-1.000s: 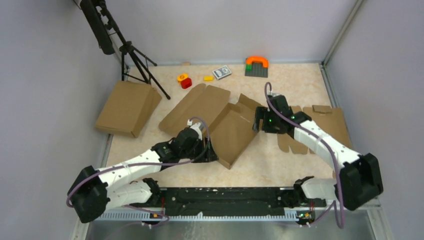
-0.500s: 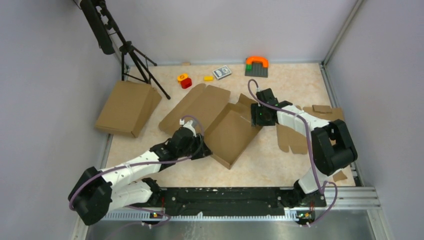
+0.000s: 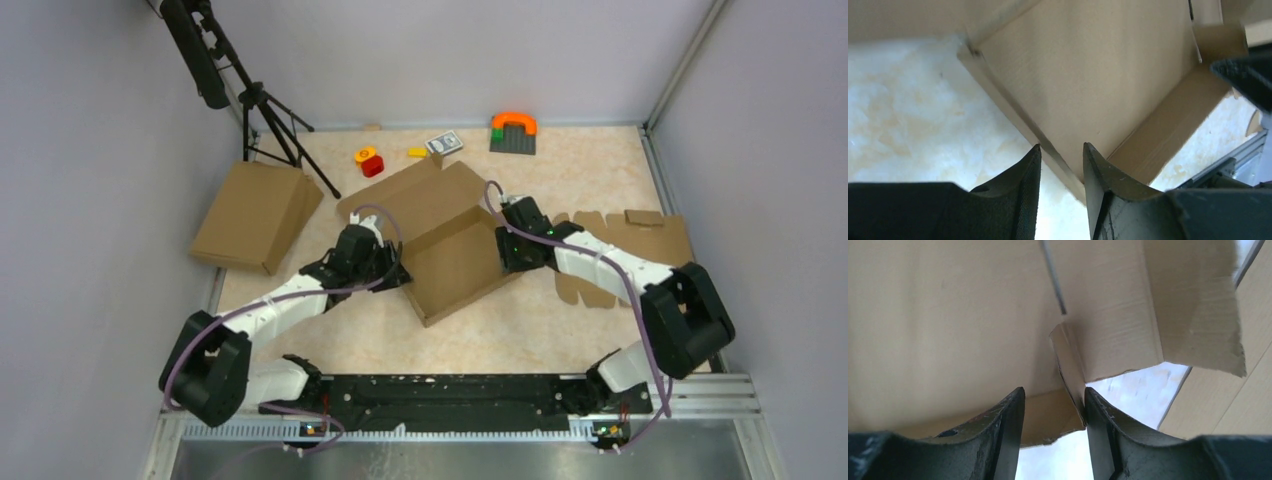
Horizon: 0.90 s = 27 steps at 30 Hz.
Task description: Fold the paper box
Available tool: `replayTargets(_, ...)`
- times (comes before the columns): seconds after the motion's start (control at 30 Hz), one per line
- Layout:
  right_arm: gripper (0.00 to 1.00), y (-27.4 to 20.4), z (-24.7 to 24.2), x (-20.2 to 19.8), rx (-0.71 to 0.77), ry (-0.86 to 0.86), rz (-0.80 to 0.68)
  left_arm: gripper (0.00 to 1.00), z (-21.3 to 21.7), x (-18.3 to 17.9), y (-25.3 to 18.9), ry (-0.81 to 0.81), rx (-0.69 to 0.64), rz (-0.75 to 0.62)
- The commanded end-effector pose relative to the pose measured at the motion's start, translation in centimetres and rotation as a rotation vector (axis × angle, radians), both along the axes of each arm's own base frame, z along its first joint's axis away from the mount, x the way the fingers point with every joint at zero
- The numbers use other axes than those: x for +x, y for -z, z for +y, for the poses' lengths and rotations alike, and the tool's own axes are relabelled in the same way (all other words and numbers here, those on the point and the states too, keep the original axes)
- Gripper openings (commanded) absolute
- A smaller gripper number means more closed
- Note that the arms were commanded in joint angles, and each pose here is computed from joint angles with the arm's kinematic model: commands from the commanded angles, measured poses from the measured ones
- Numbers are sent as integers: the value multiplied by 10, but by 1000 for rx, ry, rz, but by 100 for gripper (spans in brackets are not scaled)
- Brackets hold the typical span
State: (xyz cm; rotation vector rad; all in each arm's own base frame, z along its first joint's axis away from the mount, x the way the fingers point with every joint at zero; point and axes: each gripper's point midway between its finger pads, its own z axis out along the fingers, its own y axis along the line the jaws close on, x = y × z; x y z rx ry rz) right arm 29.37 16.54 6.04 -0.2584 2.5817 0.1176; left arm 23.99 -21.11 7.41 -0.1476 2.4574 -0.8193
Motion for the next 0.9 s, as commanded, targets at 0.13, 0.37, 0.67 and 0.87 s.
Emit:
replayTargets(0.13,47,-30,44,-68,240,-86,20,39,5,32,-22,36,120,-61)
replayTargets(0.37,51,-28,89,-92,279,-149,73,45,38,27,-30,-12,261,-76)
replayTargets(0.67,65,-58,68,-89,281,-125,-3,52,52,15,-59,17,305,-133)
replayTargets(0.87,69,-78,11,-71,301,55,-95,58,26,10,-80,114,236,-165)
